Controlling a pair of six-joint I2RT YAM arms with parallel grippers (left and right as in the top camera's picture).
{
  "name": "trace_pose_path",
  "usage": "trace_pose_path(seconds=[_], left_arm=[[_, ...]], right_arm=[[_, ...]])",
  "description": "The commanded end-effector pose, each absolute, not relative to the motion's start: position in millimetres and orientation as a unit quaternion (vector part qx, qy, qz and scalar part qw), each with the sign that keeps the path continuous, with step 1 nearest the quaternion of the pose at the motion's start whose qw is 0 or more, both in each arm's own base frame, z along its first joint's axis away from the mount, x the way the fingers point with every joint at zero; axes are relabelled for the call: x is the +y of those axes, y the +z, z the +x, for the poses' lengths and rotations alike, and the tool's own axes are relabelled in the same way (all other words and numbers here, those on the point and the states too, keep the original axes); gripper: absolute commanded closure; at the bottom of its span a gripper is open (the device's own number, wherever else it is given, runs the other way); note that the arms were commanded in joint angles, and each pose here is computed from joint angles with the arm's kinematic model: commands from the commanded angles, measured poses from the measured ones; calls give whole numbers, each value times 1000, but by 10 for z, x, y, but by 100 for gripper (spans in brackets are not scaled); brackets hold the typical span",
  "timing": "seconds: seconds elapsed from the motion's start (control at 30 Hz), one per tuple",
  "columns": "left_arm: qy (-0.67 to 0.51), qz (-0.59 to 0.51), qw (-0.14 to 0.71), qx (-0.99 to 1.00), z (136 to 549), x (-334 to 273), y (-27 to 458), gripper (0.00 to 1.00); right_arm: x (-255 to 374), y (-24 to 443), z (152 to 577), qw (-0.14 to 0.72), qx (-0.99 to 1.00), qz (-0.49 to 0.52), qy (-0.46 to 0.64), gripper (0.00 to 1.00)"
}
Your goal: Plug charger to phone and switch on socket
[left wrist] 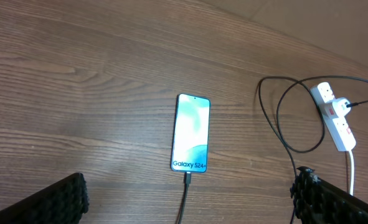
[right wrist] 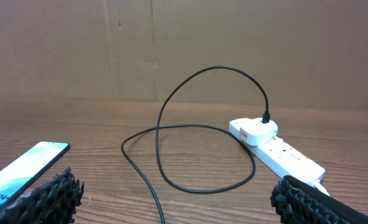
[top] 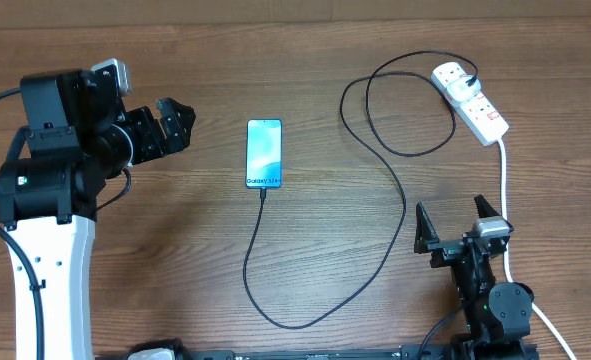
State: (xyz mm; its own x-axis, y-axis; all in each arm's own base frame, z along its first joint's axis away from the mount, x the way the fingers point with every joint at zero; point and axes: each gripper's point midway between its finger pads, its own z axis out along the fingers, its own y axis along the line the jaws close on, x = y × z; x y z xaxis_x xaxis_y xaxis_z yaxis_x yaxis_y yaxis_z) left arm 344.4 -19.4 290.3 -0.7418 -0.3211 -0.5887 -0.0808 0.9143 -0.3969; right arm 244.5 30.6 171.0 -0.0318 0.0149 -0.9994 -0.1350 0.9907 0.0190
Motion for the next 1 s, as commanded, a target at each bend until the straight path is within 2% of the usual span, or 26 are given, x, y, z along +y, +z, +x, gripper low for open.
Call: trace_pose_path(seconds=[0.0, 0.97], left_arm=[[-171, -105, 342, 918, 3456, -186, 2882, 0], [-171, -105, 342, 918, 3456, -186, 2882, 0]], right_arm=[[276, 1688, 2449, 696, 716, -37, 48, 0], [296, 1697, 2447, 697, 714, -41, 52, 0]])
